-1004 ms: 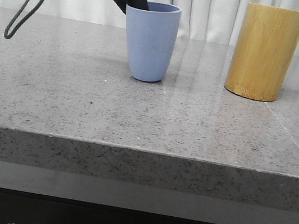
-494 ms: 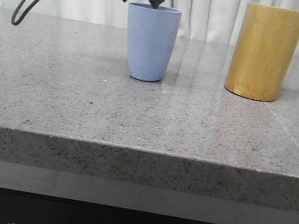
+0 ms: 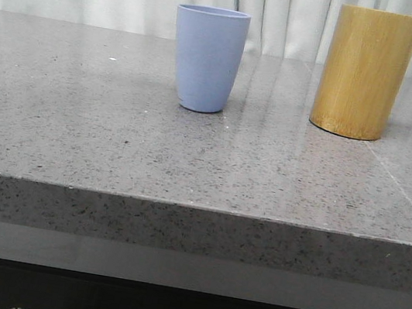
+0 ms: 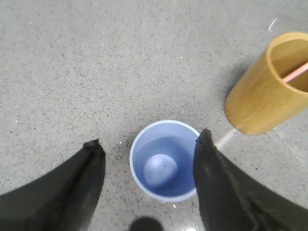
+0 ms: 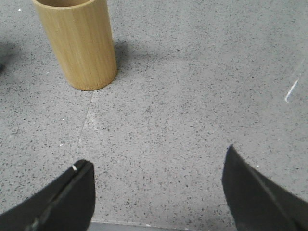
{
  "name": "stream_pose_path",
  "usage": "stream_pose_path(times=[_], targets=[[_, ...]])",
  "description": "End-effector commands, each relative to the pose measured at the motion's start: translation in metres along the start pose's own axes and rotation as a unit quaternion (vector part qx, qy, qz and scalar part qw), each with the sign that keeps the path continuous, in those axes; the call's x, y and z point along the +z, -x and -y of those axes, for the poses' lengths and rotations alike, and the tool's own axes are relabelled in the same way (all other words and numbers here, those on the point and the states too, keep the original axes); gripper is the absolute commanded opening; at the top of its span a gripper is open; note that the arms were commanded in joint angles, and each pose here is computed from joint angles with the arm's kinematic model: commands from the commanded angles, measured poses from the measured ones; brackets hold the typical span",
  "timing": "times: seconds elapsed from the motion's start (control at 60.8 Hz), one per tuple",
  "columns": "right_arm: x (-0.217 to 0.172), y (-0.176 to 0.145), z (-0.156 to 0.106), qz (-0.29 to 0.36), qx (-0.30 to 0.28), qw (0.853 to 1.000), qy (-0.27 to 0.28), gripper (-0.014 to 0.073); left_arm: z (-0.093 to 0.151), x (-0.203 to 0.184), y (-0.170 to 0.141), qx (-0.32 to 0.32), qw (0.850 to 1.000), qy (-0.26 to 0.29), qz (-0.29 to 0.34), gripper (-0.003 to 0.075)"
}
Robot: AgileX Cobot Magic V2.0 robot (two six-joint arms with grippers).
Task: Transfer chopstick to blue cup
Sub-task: 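Grasp the pink chopstick in the bamboo holder with the right gripper and lift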
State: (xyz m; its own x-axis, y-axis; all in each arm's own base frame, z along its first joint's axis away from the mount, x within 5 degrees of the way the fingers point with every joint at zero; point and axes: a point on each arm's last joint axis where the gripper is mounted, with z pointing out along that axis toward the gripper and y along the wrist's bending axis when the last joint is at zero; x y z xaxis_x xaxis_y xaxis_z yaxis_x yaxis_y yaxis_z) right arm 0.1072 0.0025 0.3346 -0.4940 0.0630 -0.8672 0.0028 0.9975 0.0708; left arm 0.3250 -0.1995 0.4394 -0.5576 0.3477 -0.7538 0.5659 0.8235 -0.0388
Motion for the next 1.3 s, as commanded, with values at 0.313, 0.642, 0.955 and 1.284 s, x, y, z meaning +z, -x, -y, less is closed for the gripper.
stream_pose_path(times=[0.313,0.642,0.955,1.284], targets=[[0.003,0.028,-0.007,0.096,0.060,0.993,0.041,0.0561,0.010,-0.099,-0.069,-0.009,0.992,0.000,0.129,0.0410],[0.052,0.056,-0.011,0.134,0.116,0.982,0.062,0.0561,0.013,-0.133,-0.133,-0.010,0.990,0.001,0.141,0.0410],[0.105,0.099,-0.020,0.180,0.151,0.970,0.066,0.0561,0.014,-0.140,-0.136,-0.009,0.988,0.002,0.151,0.0410],[0.157,0.124,-0.021,0.174,0.240,0.953,0.063,0.0561,0.013,-0.140,-0.136,-0.005,0.988,0.006,0.151,0.0410]])
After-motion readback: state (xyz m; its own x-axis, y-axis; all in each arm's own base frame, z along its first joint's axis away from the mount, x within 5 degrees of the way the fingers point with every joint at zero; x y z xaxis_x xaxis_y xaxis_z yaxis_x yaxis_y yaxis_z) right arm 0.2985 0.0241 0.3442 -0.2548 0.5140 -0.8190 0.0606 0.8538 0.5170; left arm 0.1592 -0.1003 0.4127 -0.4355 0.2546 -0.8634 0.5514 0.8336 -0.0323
